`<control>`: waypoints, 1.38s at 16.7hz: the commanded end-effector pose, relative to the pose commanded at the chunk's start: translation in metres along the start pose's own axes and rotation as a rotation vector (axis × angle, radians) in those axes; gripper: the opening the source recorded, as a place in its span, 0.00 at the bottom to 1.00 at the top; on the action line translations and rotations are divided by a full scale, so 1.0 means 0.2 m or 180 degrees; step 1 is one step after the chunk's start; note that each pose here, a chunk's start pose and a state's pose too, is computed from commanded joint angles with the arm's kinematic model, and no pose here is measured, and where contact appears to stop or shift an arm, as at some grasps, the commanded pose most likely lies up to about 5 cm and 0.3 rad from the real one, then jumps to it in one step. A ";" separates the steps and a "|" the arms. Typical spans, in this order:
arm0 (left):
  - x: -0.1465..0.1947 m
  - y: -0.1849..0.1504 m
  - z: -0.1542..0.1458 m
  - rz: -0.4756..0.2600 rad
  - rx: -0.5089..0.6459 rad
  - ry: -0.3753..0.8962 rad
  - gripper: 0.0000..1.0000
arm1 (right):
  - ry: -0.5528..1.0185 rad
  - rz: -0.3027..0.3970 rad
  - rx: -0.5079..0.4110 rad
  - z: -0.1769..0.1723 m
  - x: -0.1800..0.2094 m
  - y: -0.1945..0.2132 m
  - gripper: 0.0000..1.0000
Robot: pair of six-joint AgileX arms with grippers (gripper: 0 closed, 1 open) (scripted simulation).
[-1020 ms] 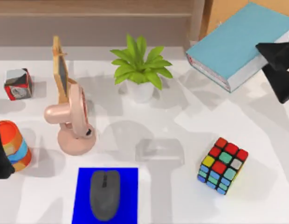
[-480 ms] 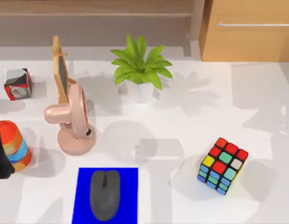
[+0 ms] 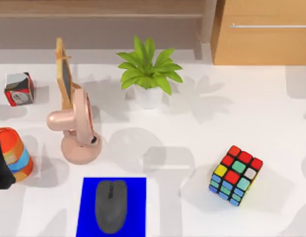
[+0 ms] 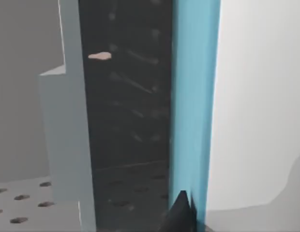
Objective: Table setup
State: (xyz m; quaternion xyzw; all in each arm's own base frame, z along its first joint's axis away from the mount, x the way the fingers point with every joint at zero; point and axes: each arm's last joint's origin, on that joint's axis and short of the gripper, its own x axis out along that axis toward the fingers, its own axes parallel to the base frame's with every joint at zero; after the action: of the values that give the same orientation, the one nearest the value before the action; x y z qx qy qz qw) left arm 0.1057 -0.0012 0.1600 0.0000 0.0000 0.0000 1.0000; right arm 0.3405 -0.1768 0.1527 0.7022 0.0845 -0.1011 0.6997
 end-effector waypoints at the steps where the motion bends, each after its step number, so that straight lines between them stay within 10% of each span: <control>1: 0.00 0.00 0.00 0.0000 0.0000 0.0000 1.00 | 0.0000 0.0000 0.0000 0.00 0.00 0.00 0.00; 16: 0.00 0.00 0.00 0.0000 0.0000 0.0000 1.00 | 0.0000 0.0000 0.0000 0.00 0.15 0.02 0.00; 23: 0.00 0.00 0.00 0.0000 0.0000 0.0000 1.00 | 0.0000 0.0000 0.0000 0.00 0.15 0.02 0.53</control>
State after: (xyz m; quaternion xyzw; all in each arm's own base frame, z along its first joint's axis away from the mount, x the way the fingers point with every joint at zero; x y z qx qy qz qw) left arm 0.1057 -0.0012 0.1600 0.0000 0.0000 0.0000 1.0000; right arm 0.3702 -0.1772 0.1481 0.7022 0.0845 -0.1011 0.6997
